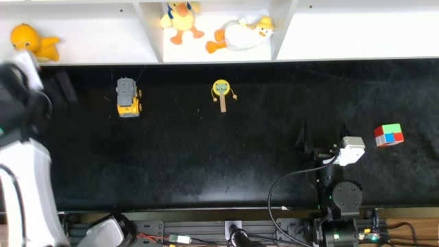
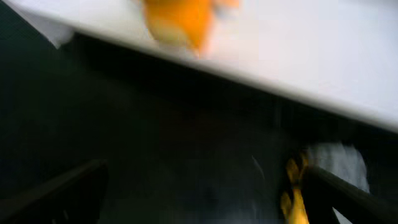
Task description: Store Toys
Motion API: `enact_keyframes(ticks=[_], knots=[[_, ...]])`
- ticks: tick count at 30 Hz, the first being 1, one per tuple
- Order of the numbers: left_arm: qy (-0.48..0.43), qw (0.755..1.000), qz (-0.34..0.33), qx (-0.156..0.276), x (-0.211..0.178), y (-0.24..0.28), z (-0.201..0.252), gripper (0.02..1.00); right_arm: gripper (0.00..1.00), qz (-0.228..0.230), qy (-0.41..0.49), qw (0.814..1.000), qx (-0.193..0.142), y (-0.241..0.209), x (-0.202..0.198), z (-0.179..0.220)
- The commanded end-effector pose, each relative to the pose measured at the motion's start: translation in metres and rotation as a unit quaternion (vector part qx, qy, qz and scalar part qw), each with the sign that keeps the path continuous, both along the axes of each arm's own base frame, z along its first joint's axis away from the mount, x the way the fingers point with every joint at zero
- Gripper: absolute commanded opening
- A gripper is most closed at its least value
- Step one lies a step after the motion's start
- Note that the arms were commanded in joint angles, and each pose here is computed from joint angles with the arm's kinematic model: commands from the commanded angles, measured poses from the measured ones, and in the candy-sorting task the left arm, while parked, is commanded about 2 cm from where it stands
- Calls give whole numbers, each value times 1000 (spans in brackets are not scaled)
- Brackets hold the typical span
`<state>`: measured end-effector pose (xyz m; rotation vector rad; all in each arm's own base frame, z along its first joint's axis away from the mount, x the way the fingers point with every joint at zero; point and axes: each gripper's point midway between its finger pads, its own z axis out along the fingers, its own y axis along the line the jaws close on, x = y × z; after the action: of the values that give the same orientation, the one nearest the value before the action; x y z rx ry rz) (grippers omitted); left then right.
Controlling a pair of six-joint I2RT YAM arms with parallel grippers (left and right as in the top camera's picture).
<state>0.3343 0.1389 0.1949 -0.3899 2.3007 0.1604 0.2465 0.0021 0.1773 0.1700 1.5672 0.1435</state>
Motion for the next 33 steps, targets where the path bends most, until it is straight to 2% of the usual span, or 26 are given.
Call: enact_keyframes(ticks=[1,6,15,27,31,33], knots=[[17,997,-69,-40,-22,-51,-35,998,996,2,0,1000,-2,0,0,-3],[61,990,-114,-61,-35,-94,-67,998,993,2,0,1000,-2,0,0,-4],[71,982,-146,-93,-13,-134,-87,998,993,2,0,1000,-2,0,0,-4],[97,978,-158,-90,9,-142,-124,998,993,2,0,1000,-2,0,0,-4],[100,981,-146,-75,13,-135,-130,792,996,2,0,1000,-2,0,0,-4],[96,983,-143,-70,17,-133,-131,735,993,2,0,1000,-2,0,0,-4]])
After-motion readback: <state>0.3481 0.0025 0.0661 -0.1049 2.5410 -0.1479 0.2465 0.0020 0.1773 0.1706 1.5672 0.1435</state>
